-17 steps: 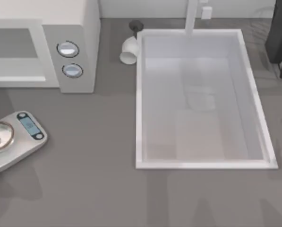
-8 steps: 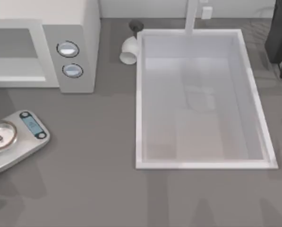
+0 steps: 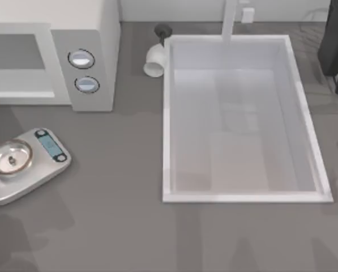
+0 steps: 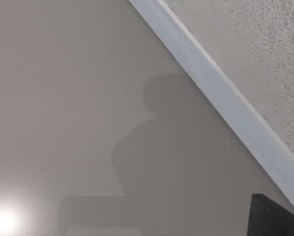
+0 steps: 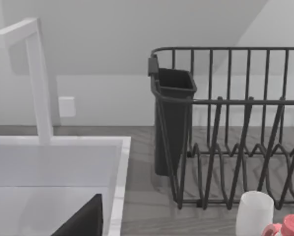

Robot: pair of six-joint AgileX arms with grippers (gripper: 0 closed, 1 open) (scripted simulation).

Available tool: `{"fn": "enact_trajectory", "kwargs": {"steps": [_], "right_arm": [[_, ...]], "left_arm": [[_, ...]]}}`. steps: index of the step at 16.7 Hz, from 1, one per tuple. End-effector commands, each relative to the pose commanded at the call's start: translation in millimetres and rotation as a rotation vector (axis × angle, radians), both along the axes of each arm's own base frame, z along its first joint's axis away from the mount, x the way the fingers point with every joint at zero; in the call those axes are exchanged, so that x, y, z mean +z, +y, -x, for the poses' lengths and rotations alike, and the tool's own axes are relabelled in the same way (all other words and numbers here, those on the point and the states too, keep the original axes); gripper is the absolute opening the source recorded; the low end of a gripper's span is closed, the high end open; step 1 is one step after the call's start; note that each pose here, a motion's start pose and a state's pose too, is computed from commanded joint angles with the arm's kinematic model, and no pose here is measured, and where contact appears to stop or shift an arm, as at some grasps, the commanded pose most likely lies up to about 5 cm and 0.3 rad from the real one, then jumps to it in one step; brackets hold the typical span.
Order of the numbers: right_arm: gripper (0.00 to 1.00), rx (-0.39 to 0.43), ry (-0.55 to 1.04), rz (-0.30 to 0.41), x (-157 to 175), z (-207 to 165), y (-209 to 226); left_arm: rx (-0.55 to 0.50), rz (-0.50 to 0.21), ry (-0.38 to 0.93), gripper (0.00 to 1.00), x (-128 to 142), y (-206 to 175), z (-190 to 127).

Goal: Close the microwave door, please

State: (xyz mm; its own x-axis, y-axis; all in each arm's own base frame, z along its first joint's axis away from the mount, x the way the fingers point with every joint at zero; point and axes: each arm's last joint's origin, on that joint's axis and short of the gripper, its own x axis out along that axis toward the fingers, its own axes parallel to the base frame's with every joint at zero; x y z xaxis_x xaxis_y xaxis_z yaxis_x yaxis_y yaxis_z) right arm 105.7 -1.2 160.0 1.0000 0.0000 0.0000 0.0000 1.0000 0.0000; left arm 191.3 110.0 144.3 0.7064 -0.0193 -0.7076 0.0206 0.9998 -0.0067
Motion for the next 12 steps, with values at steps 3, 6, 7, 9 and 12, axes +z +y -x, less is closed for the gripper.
{"fn": "enact_trajectory", "kwargs": {"steps": [3, 6, 7, 9, 12], "right_arm": [[1.00, 0.000, 0.000, 0.000, 0.0, 0.0, 0.0], [1.00, 0.000, 0.000, 0.000, 0.0, 0.0, 0.0], [1.00, 0.000, 0.000, 0.000, 0.0, 0.0, 0.0], [1.00, 0.000, 0.000, 0.000, 0.0, 0.0, 0.0], [1.00, 0.000, 0.000, 0.000, 0.0, 0.0, 0.0]], "left_arm": [[0.023, -0.046, -0.014, 0.00, 8.4, 3.8, -5.1], [0.027, -0.047, -0.006, 0.00, 9.6, -17.3, -8.8], [0.021, -0.047, -0.004, 0.00, 9.8, -28.5, -10.3], [0.003, -0.048, -0.002, 0.00, 9.8, -54.0, -11.3], [0.005, -0.047, -0.009, 0.00, 8.8, -83.2, -6.5]]}}
